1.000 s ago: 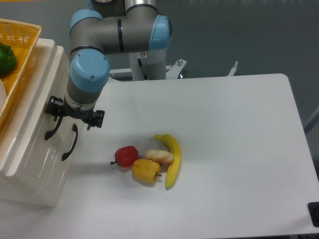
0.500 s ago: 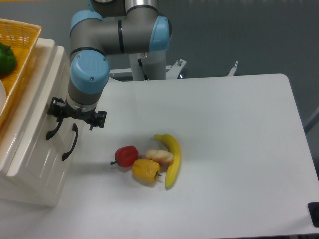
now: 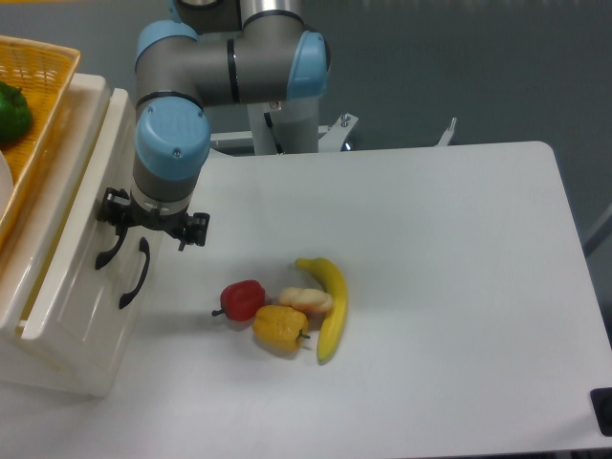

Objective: Slide the top white drawer open
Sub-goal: 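Pull the handle outward, sliding the upper drawer out of the cabinet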

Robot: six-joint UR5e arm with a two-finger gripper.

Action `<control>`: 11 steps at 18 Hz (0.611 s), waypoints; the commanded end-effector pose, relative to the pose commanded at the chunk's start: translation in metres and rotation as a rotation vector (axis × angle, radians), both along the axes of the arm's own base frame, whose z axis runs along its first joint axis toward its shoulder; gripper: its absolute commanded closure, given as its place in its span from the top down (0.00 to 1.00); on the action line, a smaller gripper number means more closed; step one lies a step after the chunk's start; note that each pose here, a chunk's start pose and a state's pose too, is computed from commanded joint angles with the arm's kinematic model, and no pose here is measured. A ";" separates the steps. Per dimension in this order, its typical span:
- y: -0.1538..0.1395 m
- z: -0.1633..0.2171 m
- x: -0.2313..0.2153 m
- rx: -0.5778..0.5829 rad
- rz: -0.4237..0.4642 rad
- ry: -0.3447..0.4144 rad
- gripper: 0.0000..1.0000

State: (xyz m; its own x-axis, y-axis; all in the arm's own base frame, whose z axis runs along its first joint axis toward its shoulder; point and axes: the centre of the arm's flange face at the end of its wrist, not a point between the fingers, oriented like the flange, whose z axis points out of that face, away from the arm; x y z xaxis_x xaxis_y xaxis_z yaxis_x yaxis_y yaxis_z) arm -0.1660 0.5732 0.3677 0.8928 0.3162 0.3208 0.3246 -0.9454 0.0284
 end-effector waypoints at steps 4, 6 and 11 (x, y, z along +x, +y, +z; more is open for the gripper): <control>-0.003 0.002 -0.012 0.002 0.020 0.003 1.00; -0.005 0.004 -0.017 0.004 0.029 0.005 1.00; -0.008 0.005 -0.030 0.009 0.049 0.010 1.00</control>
